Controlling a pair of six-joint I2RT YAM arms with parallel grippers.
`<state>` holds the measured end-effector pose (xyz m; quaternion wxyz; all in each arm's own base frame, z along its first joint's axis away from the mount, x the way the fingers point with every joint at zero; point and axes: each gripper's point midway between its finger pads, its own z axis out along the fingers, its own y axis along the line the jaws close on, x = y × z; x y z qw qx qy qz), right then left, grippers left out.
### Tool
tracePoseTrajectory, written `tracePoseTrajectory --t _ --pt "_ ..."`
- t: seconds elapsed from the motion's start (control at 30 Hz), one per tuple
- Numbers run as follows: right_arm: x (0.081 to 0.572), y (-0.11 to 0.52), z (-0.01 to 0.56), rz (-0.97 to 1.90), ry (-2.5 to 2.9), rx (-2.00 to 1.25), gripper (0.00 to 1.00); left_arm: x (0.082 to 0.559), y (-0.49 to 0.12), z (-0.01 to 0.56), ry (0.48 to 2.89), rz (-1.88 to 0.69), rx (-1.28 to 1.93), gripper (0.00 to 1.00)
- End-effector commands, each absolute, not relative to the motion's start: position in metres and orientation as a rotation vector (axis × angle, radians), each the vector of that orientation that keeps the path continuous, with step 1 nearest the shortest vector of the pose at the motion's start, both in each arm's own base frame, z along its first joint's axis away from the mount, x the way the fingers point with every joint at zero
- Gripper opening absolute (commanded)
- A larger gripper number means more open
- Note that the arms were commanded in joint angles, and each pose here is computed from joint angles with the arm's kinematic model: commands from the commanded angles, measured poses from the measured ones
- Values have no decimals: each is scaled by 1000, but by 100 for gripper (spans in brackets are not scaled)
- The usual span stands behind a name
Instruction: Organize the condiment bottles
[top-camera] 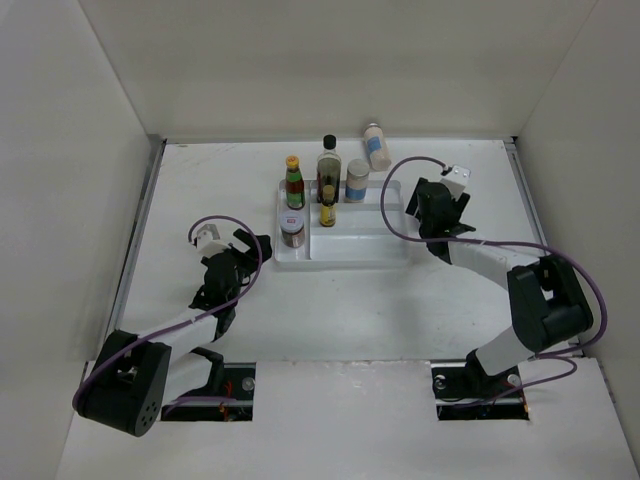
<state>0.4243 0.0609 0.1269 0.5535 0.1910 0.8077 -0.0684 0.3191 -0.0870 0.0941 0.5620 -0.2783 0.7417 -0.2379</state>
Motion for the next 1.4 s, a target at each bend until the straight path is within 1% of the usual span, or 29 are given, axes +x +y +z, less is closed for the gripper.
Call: tracePoseTrajectory --t 0.0,0.13,0.43,0.5,0.63,0.83,1.0,1.13,1.3,1.37 --pt "426 62 130 -145 1892 479 83 324 -91 113 1682 -605 -646 100" --pt "428 50 118 -193 1936 483 94 324 -92 114 1681 -610 -642 100" --pt "432 49 97 -216 2019 505 98 324 -92 114 1683 -613 -640 100" --pt "437 45 96 -173 2021 546 99 324 -92 113 1686 -613 -640 100" --pt "449 57 93 -27 2014 611 100 324 -93 113 1687 -614 -638 100" --pt "455 46 98 30 1975 665 100 323 -92 114 1680 -612 -641 100" --pt "464 14 108 -59 1951 706 100 324 -93 114 1683 -616 -639 100" --pt "474 8 87 -66 2063 672 100 324 -93 113 1688 -614 -641 100" --pt "463 -8 79 -167 2078 663 100 324 -91 112 1687 -609 -645 100" --pt "459 -9 80 -189 2086 640 97 324 -94 112 1690 -613 -642 100"
